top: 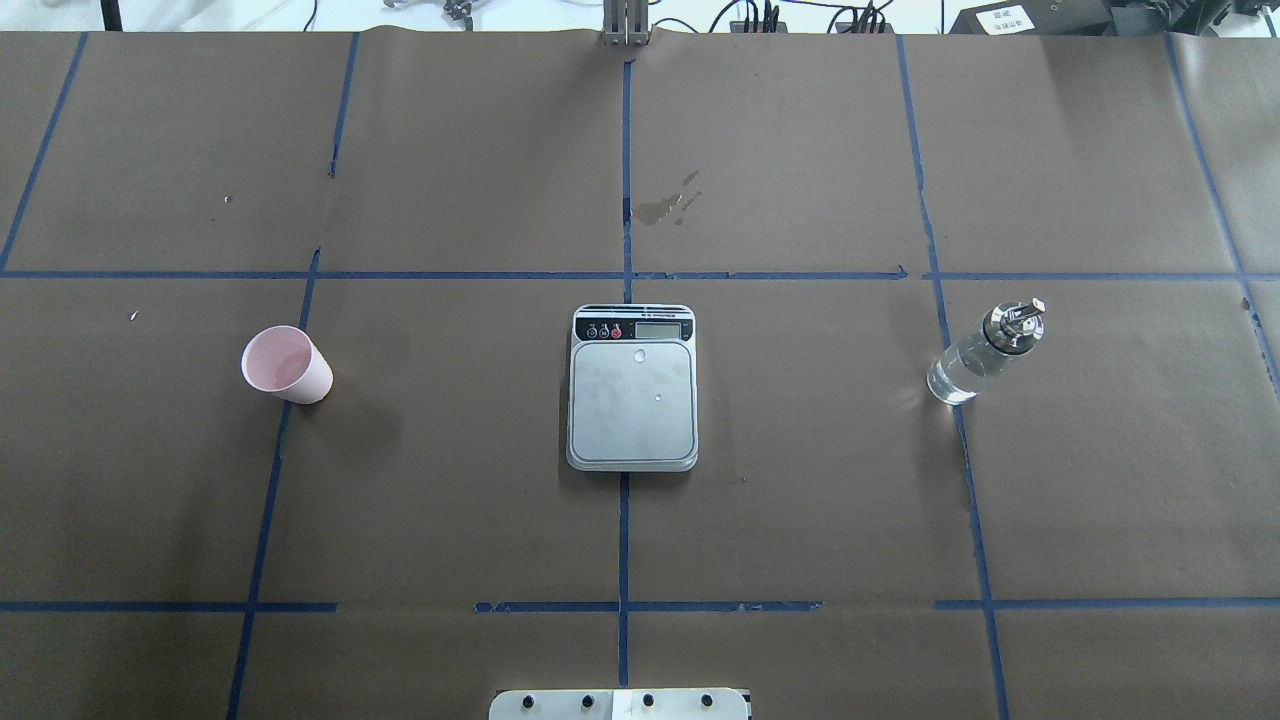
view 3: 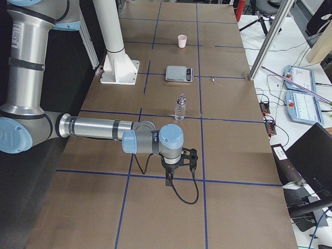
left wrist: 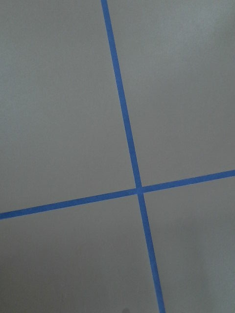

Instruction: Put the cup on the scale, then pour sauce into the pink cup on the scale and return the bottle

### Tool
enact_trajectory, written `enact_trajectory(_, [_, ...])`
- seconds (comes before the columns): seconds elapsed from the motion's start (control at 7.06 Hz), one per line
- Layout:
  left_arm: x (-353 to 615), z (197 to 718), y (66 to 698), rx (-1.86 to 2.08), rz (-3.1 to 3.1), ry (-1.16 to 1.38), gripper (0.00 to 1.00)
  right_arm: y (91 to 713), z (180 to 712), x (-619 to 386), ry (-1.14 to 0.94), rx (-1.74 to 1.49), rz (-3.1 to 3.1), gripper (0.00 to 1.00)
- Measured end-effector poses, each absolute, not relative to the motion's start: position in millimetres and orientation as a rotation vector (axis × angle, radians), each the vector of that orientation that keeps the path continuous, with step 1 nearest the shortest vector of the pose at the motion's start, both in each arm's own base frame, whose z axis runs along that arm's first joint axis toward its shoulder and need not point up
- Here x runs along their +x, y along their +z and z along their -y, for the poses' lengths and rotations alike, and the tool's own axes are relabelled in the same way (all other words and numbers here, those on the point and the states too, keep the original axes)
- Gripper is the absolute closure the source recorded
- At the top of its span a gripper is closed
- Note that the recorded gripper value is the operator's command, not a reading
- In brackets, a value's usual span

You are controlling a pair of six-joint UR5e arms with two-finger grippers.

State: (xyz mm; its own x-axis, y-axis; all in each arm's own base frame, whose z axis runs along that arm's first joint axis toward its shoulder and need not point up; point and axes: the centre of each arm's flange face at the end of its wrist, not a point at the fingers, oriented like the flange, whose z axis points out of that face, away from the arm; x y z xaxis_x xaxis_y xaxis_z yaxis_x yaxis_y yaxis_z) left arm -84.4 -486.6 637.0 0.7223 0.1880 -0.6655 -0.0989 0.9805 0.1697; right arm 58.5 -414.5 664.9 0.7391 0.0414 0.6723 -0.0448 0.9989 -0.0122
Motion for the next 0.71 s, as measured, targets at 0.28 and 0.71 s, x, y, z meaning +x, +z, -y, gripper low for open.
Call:
enact_trajectory(0.28, [-84.5,488.4,633.1,0.139,-0.745,0.166,0.00,665.4,414.4,58.1,0.049,0.002,0.737,0.00])
enact_trajectory(0.71, [-81.6,492.6,622.4,0.199,-0.746,0.195,0.00,662.3,417.1,55.3,0.041,0.006,0.741,0.00])
